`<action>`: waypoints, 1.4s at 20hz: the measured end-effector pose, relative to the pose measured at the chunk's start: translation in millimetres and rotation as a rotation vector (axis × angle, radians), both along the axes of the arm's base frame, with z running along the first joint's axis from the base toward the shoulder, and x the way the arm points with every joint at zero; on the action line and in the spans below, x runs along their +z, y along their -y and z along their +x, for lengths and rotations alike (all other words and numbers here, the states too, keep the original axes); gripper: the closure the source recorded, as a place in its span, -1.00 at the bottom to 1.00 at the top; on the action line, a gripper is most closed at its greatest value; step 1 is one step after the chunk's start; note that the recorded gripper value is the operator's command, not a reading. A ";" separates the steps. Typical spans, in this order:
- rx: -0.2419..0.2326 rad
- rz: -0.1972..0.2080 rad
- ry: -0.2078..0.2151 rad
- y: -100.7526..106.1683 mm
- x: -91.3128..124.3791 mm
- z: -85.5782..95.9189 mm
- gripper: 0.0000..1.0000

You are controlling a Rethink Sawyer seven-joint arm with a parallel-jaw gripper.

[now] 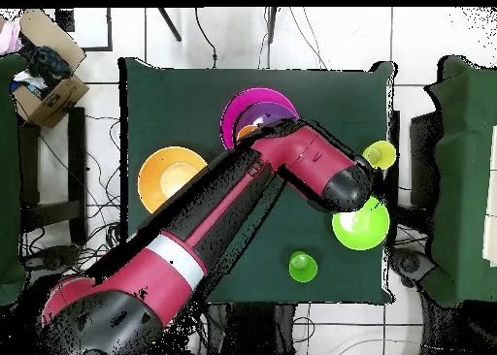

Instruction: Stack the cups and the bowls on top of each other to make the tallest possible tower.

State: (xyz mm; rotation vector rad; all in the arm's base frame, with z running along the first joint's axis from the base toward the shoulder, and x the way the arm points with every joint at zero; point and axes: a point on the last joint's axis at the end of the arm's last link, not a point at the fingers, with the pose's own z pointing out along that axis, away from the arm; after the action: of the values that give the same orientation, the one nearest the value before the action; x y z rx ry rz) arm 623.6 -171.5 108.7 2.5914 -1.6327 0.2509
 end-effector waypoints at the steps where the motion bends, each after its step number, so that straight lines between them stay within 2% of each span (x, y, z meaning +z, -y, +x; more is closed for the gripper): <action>1: 0.005 -0.005 -0.005 0.3 0.2 -0.1 -1.00; 9: 0.057 -0.052 -0.070 4.1 -6.0 -0.7 -1.00; 14: 0.069 -0.063 -0.088 5.8 -9.5 -1.1 -1.00; 21: 0.076 -0.072 -0.095 6.7 -16.2 -0.4 -1.00; 28: 0.075 -0.089 -0.071 15.4 -16.0 4.5 -1.00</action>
State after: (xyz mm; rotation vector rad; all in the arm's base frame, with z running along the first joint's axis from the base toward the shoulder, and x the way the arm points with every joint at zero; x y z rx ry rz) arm 628.1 -187.0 92.7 2.5667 -1.4696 0.2282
